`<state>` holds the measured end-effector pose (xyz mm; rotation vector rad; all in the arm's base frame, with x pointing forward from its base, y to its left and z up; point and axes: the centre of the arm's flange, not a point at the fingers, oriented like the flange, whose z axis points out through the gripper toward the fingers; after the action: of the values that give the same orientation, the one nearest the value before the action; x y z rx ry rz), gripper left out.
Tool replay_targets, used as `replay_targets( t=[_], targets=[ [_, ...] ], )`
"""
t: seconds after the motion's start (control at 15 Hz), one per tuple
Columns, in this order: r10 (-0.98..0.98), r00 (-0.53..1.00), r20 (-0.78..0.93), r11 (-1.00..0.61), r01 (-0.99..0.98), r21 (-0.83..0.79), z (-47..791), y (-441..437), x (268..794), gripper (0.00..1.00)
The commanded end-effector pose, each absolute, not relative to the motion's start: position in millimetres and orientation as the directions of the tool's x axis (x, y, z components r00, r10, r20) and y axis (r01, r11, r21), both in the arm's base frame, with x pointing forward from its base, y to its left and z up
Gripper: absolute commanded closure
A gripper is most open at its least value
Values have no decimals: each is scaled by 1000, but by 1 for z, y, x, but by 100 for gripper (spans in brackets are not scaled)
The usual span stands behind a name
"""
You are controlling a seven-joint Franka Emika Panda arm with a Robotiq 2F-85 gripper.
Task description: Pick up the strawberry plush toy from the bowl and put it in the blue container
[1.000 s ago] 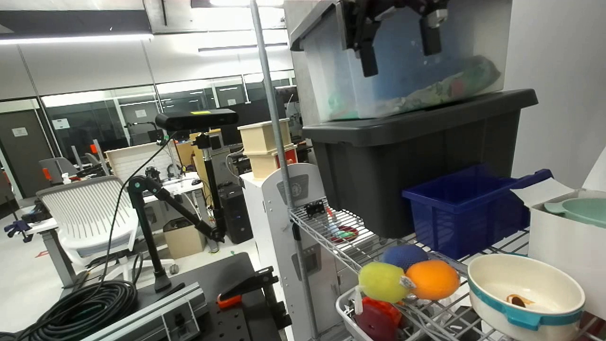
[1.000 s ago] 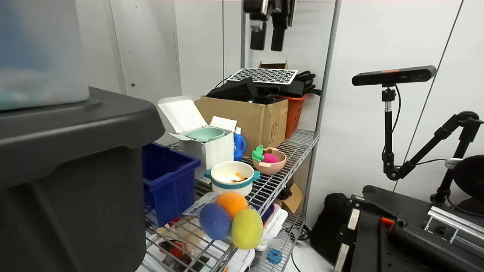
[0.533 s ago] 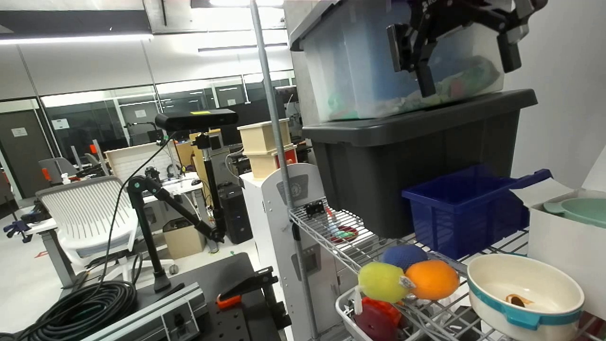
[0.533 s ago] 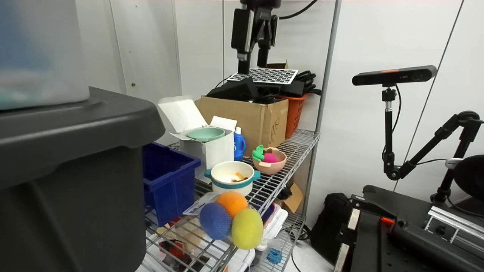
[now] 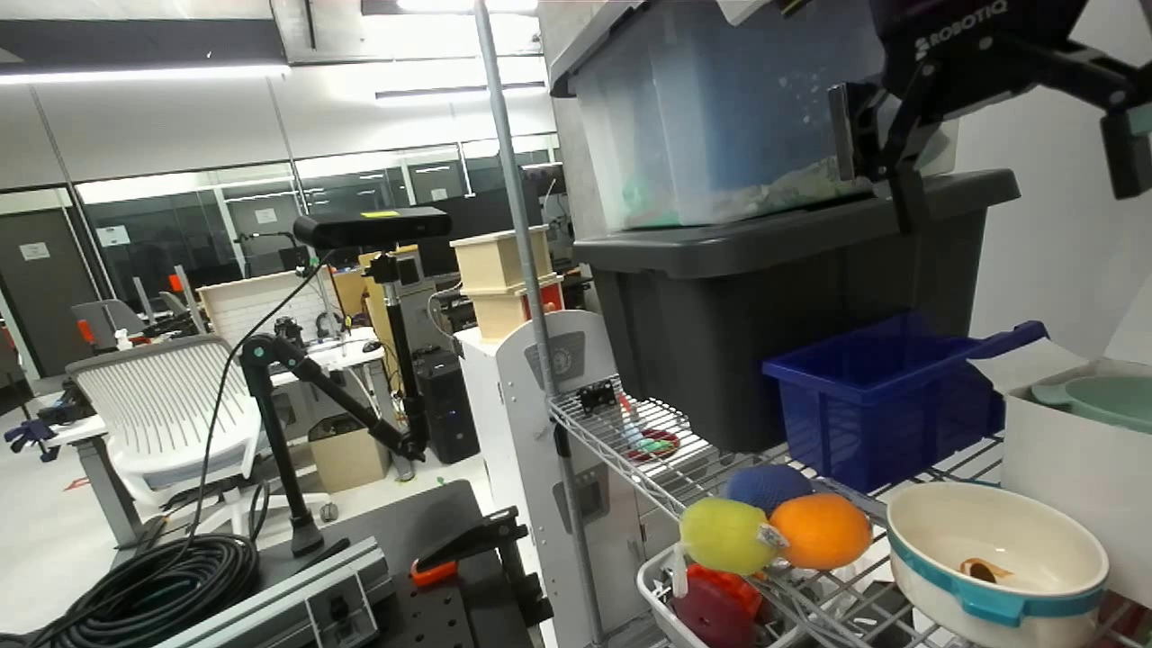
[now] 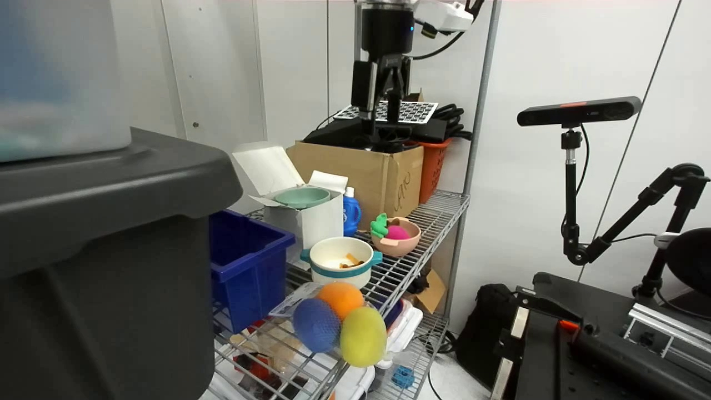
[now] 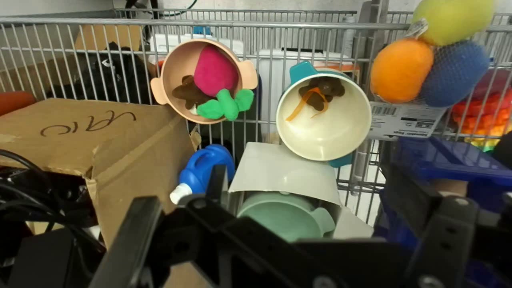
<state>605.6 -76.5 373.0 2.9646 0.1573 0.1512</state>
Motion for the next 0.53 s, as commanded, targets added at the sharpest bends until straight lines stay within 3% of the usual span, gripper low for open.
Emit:
replay_targets(
  t=[0.0,0.47],
  targets=[
    [72,995,71,-978,56,202,353,-113,614,0],
    [-28,1000,-9,-975,-26,221,297,-172,634,0]
  ],
)
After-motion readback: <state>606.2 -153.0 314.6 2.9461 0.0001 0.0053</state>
